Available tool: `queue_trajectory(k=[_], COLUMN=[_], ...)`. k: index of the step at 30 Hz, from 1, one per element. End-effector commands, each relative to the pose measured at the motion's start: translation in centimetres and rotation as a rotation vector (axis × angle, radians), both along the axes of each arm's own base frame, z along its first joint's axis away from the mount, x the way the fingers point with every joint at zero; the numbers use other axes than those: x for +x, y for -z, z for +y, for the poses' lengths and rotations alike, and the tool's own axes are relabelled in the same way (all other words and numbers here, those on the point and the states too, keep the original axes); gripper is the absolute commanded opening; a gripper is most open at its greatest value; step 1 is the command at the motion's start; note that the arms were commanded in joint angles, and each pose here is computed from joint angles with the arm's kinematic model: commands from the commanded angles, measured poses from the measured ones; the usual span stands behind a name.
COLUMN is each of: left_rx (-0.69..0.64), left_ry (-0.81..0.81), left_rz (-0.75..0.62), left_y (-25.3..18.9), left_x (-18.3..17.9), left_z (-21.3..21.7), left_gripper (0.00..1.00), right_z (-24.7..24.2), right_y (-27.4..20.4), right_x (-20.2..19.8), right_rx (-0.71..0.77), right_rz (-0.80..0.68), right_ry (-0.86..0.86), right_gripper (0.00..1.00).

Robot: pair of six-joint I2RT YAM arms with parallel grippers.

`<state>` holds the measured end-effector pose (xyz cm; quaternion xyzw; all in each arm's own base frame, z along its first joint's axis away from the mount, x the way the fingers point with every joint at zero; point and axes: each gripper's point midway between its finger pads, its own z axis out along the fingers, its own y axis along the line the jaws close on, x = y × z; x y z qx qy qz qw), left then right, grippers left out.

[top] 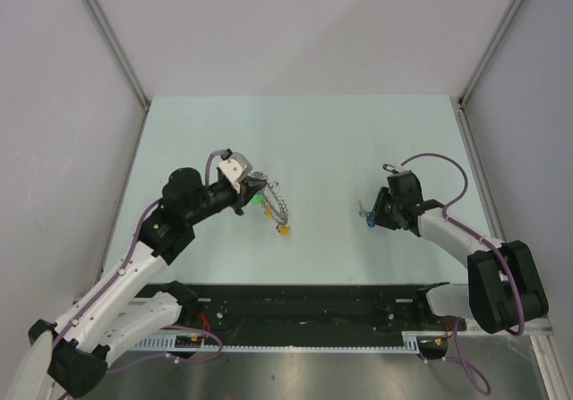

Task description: Put the keys on the keyring

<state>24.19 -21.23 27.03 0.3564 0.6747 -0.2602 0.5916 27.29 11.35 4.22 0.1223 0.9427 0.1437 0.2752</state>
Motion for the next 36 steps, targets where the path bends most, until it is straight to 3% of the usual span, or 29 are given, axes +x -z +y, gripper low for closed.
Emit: queue_trajectory(k=[1, 8, 27, 36], left_rx=[-0.047, -0.044, -0.041, -0.039], left_ry=[0.003, -0.002, 0.005, 0.004], left_rz=[-0.087, -0.087, -0.085, -0.087], left_y=[-2.7, -2.6, -2.5, -2.5], left_x=[0.0, 0.1, 0.1, 0.1], left_z=[0.0, 0.1, 0.0, 0.1], left_gripper=[0.00, 0.00, 0.00, 0.00], right_z=[1.1, 0.6, -0.5, -0.1], right_y=[-1.8, -1.1, 1.9, 1.8], right_x=[2.5, 3.8, 3.5, 3.7], right_rx=[0.140, 0.172, 0.150, 0.169], right_rz=[-0.096, -0.105, -0.018, -0.022], right_ry=[0.090, 0.153, 0.197, 0.175], right_gripper=[0.33, 0.26, 0.22, 0.11])
